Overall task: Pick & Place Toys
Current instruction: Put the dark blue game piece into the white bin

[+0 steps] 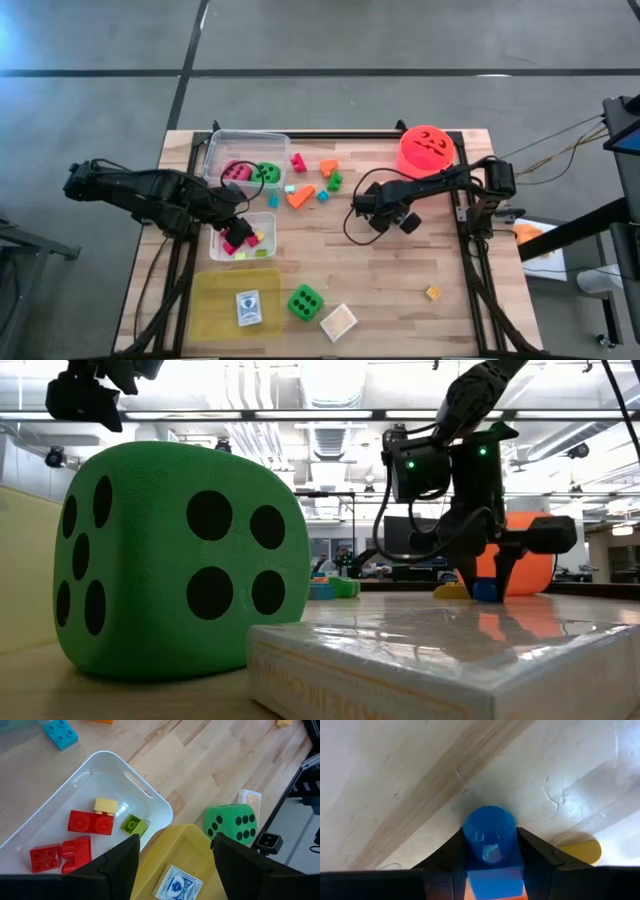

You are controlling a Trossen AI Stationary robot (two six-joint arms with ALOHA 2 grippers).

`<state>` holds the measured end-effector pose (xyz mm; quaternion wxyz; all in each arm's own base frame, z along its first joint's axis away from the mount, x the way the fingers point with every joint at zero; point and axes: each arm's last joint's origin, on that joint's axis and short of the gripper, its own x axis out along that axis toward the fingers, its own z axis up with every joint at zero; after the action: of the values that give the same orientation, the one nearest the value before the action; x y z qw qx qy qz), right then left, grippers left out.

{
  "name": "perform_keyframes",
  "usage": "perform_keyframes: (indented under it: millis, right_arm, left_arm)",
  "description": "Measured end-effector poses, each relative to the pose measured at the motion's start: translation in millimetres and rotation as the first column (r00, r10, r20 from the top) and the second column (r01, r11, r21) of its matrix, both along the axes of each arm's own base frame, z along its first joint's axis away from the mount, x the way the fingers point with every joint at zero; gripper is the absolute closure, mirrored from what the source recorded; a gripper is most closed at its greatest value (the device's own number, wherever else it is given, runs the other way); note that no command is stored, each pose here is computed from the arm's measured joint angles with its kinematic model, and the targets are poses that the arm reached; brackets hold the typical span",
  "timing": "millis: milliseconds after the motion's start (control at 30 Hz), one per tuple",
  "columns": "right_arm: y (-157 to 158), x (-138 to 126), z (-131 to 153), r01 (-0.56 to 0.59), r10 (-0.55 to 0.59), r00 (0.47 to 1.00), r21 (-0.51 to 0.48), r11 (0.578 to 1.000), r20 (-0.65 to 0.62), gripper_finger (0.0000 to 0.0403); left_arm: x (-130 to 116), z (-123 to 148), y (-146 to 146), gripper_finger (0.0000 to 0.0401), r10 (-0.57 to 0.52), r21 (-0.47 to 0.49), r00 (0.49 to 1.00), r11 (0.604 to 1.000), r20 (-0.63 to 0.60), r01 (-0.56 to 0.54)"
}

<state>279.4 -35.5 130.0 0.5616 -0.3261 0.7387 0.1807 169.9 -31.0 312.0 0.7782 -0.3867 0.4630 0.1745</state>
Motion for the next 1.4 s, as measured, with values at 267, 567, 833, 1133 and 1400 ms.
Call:
perform_keyframes:
  millis: [267, 567, 833, 1133, 1400]
  right_arm:
    - [5.2, 3.7, 12.9, 0.208, -0.222, 0.971, 0.139, 0.968, 0.093, 0.0275]
    - [15.4, 9.4, 59.9, 0.422, -0.556, 0.811, 0.476, 0.772, 0.182, 0.0275]
    - [25.1, 27.5, 119.2, 0.425, -0.742, 0.500, 0.621, 0.659, 0.446, 0.0275]
    - [34.9, 46.7, 204.4, 0.069, -0.848, 0.117, 0.848, 0.526, 0.517, 0.0275]
    - [35.2, 54.4, 253.9, -0.162, -0.870, -0.029, 0.857, 0.490, 0.492, 0.0275]
  left_arm:
    - [0.0, 0.0, 0.0, 0.0162, -0.001, 0.001, 1.000, 1.000, 0.000, 0.001]
    - [1.6, 0.9, 0.2, 0.0162, 0.006, 0.012, 1.000, 1.000, 0.021, -0.006]
    - [32.8, 4.2, -2.8, 0.0162, 0.250, -0.177, 0.907, 0.964, 0.338, -0.200]
    - [58.0, -9.4, -4.4, 0.0162, 0.335, -0.297, 0.631, 0.940, 0.700, -0.169]
    - [57.8, -13.4, -1.9, 0.0162, 0.417, -0.400, 0.321, 0.909, 0.850, -0.120]
